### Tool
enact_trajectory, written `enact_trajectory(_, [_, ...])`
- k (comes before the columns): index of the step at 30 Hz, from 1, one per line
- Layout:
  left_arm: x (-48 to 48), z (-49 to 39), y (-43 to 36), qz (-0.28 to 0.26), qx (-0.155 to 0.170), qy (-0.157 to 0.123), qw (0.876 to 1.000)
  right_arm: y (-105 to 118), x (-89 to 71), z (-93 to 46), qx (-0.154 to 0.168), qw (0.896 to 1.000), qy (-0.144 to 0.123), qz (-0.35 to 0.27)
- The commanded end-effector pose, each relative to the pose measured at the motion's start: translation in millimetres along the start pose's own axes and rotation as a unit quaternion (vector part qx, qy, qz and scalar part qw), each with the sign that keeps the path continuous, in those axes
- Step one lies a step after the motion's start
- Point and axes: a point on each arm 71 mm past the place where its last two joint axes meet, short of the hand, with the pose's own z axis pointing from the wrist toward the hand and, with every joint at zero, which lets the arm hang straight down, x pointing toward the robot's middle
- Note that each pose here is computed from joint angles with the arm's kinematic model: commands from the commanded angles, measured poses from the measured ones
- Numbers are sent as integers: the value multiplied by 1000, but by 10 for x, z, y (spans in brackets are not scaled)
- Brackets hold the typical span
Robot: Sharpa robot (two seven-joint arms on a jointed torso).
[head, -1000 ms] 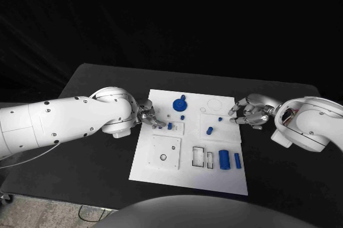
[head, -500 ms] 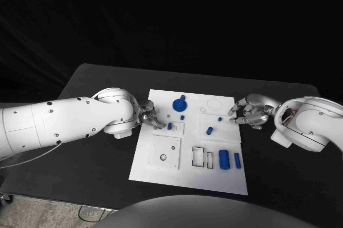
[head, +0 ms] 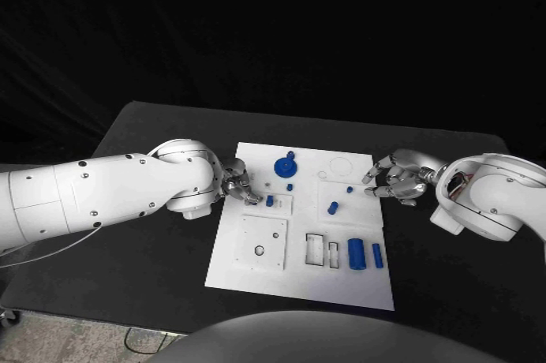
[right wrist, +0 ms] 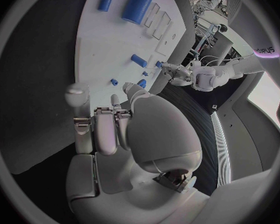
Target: Assemble the parts on the task board
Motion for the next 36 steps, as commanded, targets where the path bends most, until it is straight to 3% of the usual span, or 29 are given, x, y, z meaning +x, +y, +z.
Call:
enact_trajectory(1, [2, 5, -24, -2, 13, 0, 1000, -3, 13, 2, 1, 1000, 7, -2])
enact_trajectory(26, [-30, -33, -22, -29, 19, 0, 999, -27, 22, 3, 7, 1000, 10, -1])
enact_trajectory(30, [-92, -60, -16, -28, 15, 1, 999, -33, 20, 0, 8, 1000, 10, 0])
enact_trajectory(36, [-269, -125, -35, -23, 16, 9, 1000, -24, 23, 4, 7, 1000, 9, 0])
